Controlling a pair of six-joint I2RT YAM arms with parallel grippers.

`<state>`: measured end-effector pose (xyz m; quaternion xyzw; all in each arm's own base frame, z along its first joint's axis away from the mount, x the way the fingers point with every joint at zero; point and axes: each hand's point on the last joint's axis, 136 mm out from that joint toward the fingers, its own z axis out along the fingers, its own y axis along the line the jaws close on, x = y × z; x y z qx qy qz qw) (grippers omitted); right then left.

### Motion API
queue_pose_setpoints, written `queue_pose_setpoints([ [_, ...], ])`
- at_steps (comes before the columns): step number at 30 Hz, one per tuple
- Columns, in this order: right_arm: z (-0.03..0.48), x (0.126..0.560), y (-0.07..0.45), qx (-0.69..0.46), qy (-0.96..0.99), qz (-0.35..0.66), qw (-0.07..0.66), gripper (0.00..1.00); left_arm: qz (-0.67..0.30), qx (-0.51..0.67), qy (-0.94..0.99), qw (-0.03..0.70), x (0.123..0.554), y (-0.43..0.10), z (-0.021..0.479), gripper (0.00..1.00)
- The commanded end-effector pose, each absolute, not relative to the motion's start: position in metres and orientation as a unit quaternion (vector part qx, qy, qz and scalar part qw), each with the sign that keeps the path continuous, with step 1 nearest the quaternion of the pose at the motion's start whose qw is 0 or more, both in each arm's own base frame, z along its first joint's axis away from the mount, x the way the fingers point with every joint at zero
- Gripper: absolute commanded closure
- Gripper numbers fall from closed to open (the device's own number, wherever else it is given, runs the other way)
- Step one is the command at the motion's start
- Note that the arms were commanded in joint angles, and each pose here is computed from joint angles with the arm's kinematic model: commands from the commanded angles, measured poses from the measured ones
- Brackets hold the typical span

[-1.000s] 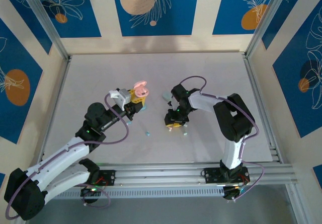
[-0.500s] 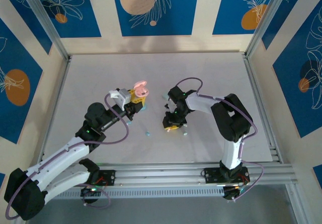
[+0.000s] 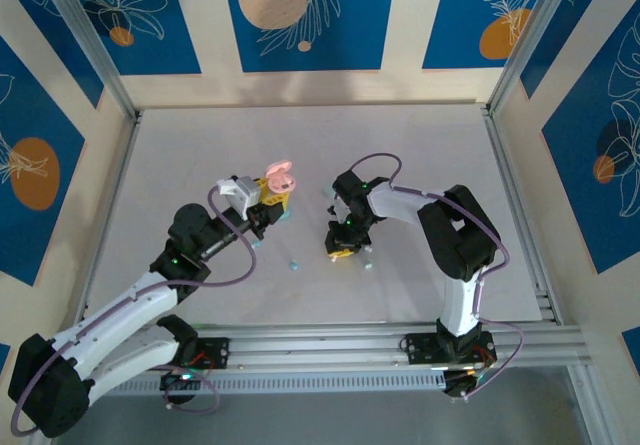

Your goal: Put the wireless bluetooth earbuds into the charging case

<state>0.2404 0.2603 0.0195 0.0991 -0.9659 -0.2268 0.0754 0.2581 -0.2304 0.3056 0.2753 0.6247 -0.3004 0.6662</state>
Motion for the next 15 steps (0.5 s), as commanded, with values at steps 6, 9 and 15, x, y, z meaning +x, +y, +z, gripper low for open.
queue_pose_setpoints([
  [6, 0.074, 0.256, 0.258, 0.061, -0.958, -0.280, 0.011, 0.76, -0.318, 0.276, 0.625, 0.657, 0.264, -0.239, 0.303, 0.71],
  [9, 0.097, 0.261, 0.251, 0.047, -0.955, -0.293, -0.012, 0.76, -0.324, 0.279, 0.632, 0.647, 0.267, -0.244, 0.294, 0.72],
  [15, 0.167, 0.269, 0.241, 0.036, -0.940, -0.329, -0.086, 0.76, -0.329, 0.290, 0.647, 0.624, 0.273, -0.254, 0.273, 0.73],
])
